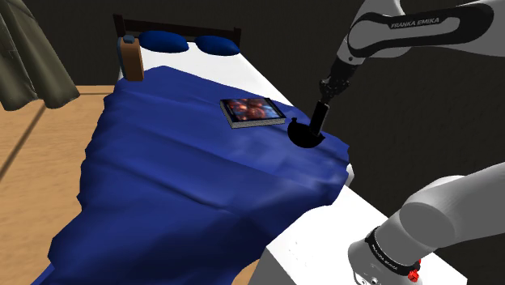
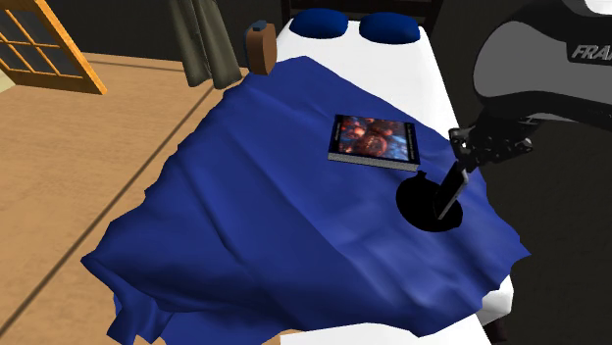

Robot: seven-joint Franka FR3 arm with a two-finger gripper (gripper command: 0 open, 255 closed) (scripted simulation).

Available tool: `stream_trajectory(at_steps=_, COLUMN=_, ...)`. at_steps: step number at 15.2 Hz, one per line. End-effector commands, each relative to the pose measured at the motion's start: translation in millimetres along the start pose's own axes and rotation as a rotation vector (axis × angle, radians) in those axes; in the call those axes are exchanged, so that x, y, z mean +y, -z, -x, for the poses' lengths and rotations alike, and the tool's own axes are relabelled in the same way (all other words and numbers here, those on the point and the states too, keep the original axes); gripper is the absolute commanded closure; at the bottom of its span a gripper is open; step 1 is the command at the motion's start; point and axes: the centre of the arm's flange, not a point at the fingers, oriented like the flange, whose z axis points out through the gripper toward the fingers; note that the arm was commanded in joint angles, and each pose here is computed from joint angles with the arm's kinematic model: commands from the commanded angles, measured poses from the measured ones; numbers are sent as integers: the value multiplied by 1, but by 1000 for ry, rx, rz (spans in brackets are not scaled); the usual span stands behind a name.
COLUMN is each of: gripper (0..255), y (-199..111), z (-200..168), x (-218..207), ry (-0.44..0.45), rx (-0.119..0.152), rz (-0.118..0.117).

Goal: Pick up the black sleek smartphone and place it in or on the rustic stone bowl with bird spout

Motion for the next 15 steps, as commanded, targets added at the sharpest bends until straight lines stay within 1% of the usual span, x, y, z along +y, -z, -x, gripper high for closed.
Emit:
stream_trajectory(at_steps=1, gripper=255, y=-7, z=1, x=1, ry=0, rx=1, rz=0)
stream_trajectory(at_steps=8, gripper=255, y=-7, z=1, x=1, ry=0, rx=1, rz=0)
stream_trajectory(at_steps=9, gripper=0, y=-7, z=1, x=1, ry=0, rx=1, rz=0)
stream_trajectory(at_steps=14, gripper=0, y=-7, z=1, x=1, ry=0, rx=1, rz=0)
stream_trajectory(at_steps=15, gripper=0, y=6, z=1, x=1, ry=0, rx=1, rz=0)
